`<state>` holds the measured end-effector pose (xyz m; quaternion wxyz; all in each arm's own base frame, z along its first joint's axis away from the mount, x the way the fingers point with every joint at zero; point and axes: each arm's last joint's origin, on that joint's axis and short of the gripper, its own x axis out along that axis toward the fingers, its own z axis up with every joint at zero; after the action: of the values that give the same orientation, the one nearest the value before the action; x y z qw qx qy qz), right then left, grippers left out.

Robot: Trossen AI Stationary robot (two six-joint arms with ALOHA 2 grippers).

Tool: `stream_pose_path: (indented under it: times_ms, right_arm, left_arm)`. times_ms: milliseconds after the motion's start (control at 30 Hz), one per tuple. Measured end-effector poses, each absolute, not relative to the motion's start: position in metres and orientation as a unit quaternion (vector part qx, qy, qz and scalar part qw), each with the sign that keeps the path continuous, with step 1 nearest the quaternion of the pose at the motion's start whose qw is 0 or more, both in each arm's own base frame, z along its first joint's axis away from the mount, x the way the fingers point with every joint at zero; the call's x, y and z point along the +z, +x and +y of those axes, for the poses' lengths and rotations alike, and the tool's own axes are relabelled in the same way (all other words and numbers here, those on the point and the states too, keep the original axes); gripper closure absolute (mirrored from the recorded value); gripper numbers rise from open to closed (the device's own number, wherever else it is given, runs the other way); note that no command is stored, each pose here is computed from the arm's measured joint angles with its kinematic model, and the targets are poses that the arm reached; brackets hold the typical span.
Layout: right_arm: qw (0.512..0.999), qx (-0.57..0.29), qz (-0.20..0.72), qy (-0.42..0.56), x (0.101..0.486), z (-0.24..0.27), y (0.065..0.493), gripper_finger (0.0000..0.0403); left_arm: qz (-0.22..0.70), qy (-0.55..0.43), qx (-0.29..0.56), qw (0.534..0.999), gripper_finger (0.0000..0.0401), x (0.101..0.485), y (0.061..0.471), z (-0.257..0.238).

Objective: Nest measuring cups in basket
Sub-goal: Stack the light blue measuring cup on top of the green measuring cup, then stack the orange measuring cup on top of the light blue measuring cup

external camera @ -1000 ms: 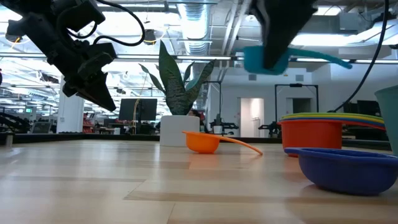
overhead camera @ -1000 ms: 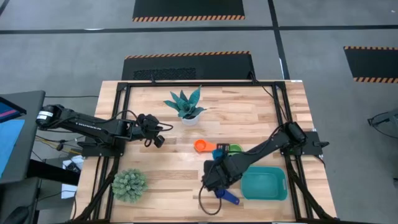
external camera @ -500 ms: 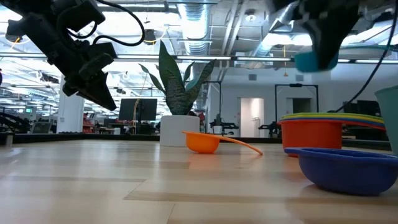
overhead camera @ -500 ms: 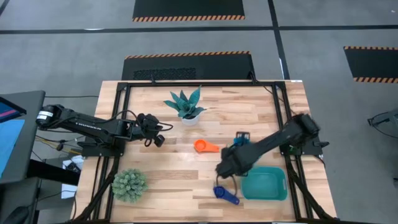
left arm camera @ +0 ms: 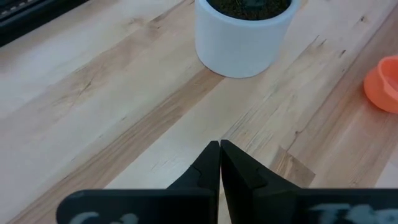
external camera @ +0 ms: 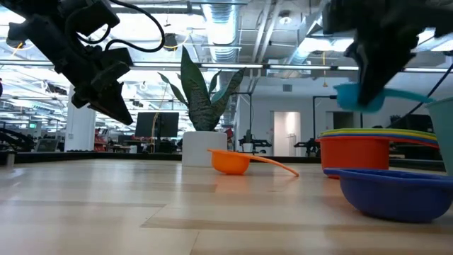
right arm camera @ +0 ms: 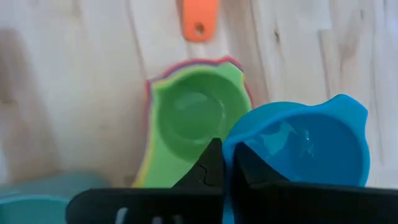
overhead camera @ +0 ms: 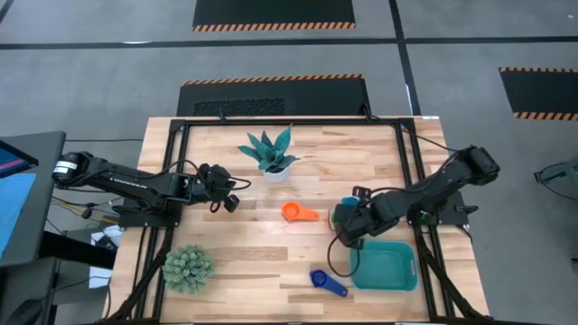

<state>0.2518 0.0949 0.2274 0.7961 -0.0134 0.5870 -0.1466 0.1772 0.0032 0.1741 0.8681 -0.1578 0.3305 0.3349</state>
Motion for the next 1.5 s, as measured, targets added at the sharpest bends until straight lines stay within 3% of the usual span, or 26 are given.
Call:
stream_pose_path:
  times_ms: [333, 933, 1300, 1500]
  right_arm:
    - [0.799, -0.106, 0.592, 0.004, 0.208, 0.096, 0.274, 0.0383]
    - [0.803, -0.129, 0.576, 0.081, 0.208, 0.097, 0.278, 0.0309]
    - [0.799, -0.126, 0.580, 0.098, 0.209, 0.095, 0.279, 0.0232]
    - [0.842, -0.097, 0.524, 0.082, 0.226, 0.084, 0.300, 0.0216]
  left_arm:
    - [0.334, -0.159, 0.333, 0.868, 0.0401, 0.174, 0.177, 0.003]
    - [0.334, -0.159, 0.332, 0.867, 0.0401, 0.174, 0.177, 0.003]
    - [0.334, -0.159, 0.332, 0.867, 0.0401, 0.174, 0.177, 0.003]
    - [0.334, -0.159, 0.332, 0.867, 0.0401, 0.174, 0.177, 0.003]
